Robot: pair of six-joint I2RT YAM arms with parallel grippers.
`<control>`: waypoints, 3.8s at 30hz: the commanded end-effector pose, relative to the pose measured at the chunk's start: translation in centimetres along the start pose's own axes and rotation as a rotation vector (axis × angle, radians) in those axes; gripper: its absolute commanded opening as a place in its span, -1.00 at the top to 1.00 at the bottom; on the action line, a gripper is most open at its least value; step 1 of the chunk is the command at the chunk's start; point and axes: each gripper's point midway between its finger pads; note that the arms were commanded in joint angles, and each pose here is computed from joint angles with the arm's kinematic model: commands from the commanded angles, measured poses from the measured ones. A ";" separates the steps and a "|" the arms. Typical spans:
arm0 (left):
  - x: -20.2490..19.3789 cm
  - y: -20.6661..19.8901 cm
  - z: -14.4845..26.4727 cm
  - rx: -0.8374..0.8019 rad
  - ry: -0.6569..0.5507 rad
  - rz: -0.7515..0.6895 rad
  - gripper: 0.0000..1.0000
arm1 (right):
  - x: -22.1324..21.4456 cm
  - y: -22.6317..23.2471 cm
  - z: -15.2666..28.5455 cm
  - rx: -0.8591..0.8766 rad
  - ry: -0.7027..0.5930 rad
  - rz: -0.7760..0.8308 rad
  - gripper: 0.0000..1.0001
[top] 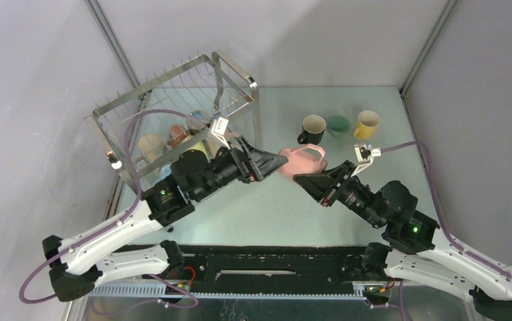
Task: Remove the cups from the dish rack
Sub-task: Place the cup at the center of the board.
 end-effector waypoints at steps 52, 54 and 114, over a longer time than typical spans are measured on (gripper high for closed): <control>-1.6 10.5 9.6 0.242 0.162 -0.795 -1.00 | 24.2 -36.5 12.1 -1.465 -0.304 -0.234 1.00; -1.4 11.0 10.0 0.257 0.144 -0.792 -1.00 | 24.7 -37.4 12.4 -1.485 -0.299 -0.250 1.00; -1.9 11.8 10.3 0.266 0.149 -0.805 -1.00 | 23.1 -48.8 12.7 -1.593 -0.111 -0.484 0.41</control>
Point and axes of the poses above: each gripper's point midway between its finger pads, its own z axis back along the fingers, its own y axis along the line the jaws close on, x = y × z, and after that the axes turned 10 degrees about -z, right-handed
